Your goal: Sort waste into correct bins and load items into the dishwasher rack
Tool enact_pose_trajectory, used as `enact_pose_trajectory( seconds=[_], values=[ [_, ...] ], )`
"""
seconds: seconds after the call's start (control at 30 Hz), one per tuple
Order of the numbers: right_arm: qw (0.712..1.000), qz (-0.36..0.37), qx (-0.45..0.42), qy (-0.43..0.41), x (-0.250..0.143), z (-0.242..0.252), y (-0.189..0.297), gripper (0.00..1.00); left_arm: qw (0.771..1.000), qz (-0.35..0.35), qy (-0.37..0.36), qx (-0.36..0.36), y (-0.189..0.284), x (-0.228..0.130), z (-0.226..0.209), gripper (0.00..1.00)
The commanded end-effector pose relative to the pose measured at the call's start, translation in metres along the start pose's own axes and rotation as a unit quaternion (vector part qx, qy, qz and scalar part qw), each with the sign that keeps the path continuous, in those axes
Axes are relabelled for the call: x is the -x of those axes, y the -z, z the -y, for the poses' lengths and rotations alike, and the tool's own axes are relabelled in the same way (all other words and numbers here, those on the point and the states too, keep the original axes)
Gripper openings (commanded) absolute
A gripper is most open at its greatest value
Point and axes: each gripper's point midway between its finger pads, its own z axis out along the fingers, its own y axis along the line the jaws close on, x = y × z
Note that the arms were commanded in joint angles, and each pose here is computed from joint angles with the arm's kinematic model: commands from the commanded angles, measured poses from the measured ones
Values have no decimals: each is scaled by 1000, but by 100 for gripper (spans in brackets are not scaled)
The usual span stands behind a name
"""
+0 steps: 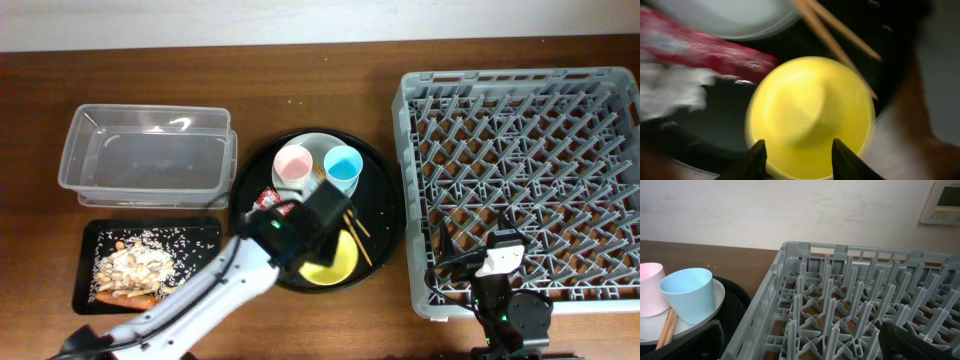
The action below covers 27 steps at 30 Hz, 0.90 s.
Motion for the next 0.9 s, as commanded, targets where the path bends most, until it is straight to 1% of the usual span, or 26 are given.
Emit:
enact_pose_trajectory(
  seconds=[0.0,0.03,0.1,0.2,0.27,0.33,0.37,0.6,0.73,0.8,0.87],
  values=[
    [1000,-2,0,3,-2,0,0,98,996,18,65,67,15,22,-58,47],
    [1000,-2,0,3,-2,0,0,98,994,8,82,78,14,20,-72,49],
    [1000,-2,0,3,-3,0,0,98,989,-8,114,97,8,12,-98,58],
    [1000,-2,0,3,-3,0,0,98,985,-14,131,107,-8,2,-114,59],
    [1000,-2,0,3,-2,0,0,98,987,-2,120,111,-22,-1,-119,59],
    [1000,-2,0,3,-2,0,0,98,982,12,119,144,-30,-5,-132,60],
    [1000,-2,0,3,-2,0,0,98,979,23,118,165,-34,-6,-140,63],
    [1000,-2,0,3,-2,0,0,98,978,64,124,152,-58,-6,-141,63],
    [1000,-2,0,3,-2,0,0,98,978,68,125,150,-67,-12,-142,63],
    [1000,-2,0,3,-2,0,0,98,985,69,107,117,-71,-8,-130,66],
    [1000,-2,0,3,-3,0,0,98,986,67,103,116,-74,-8,-130,66]
  ],
)
